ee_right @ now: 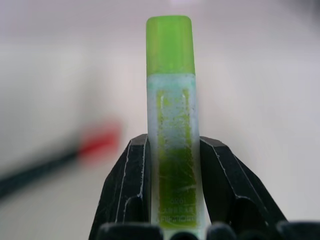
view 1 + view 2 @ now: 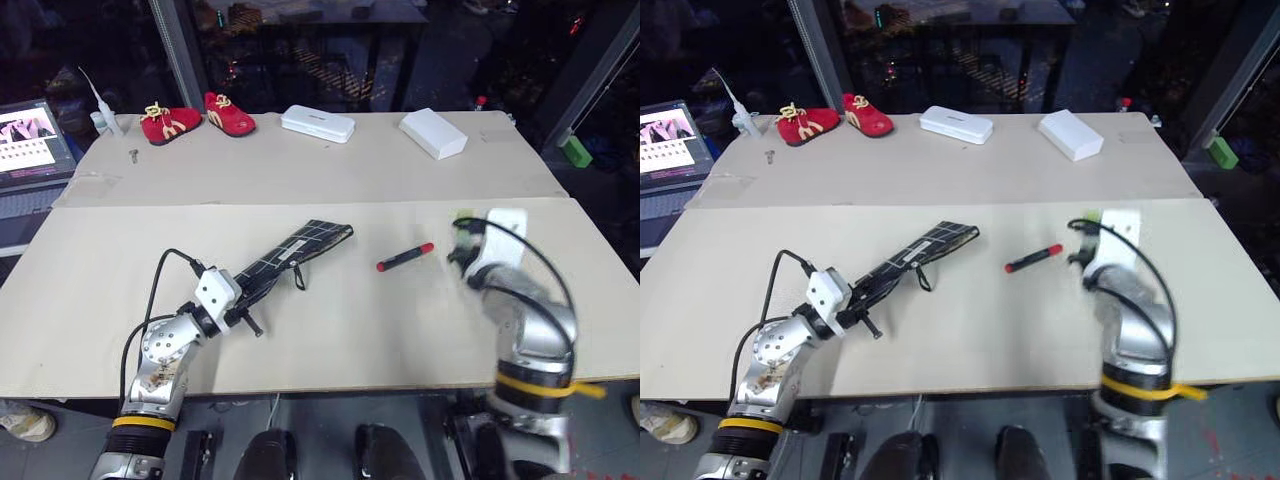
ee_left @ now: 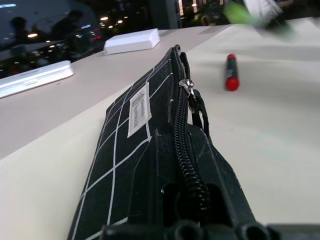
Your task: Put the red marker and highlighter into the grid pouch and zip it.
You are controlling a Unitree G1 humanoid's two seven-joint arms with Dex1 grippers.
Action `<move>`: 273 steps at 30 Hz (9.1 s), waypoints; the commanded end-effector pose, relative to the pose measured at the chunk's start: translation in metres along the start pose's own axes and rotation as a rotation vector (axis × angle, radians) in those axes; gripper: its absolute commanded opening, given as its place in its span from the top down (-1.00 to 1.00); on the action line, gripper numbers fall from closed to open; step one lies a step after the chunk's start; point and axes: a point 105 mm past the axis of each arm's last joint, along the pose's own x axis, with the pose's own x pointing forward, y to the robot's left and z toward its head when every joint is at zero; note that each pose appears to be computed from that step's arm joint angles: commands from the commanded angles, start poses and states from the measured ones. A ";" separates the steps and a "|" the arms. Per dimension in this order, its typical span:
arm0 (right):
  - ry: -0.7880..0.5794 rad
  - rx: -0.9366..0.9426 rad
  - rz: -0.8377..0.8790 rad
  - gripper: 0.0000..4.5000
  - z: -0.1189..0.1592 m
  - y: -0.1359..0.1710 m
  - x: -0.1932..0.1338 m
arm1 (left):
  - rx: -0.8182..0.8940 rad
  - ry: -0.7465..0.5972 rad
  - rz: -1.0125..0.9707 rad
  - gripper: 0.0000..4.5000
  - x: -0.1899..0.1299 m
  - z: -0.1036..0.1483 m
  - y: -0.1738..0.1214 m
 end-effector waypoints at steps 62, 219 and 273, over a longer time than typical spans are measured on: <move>-0.275 -0.933 0.966 0.55 0.037 0.119 -0.009 | 0.056 -0.020 -0.102 1.00 0.004 0.009 -0.012; -0.096 -0.986 0.899 0.80 0.035 0.167 -0.003 | 0.049 -0.056 -0.079 1.00 0.020 0.013 -0.011; 0.197 0.054 1.289 -0.65 -0.012 0.164 -0.053 | 0.050 -0.041 -0.059 1.00 0.015 0.013 -0.007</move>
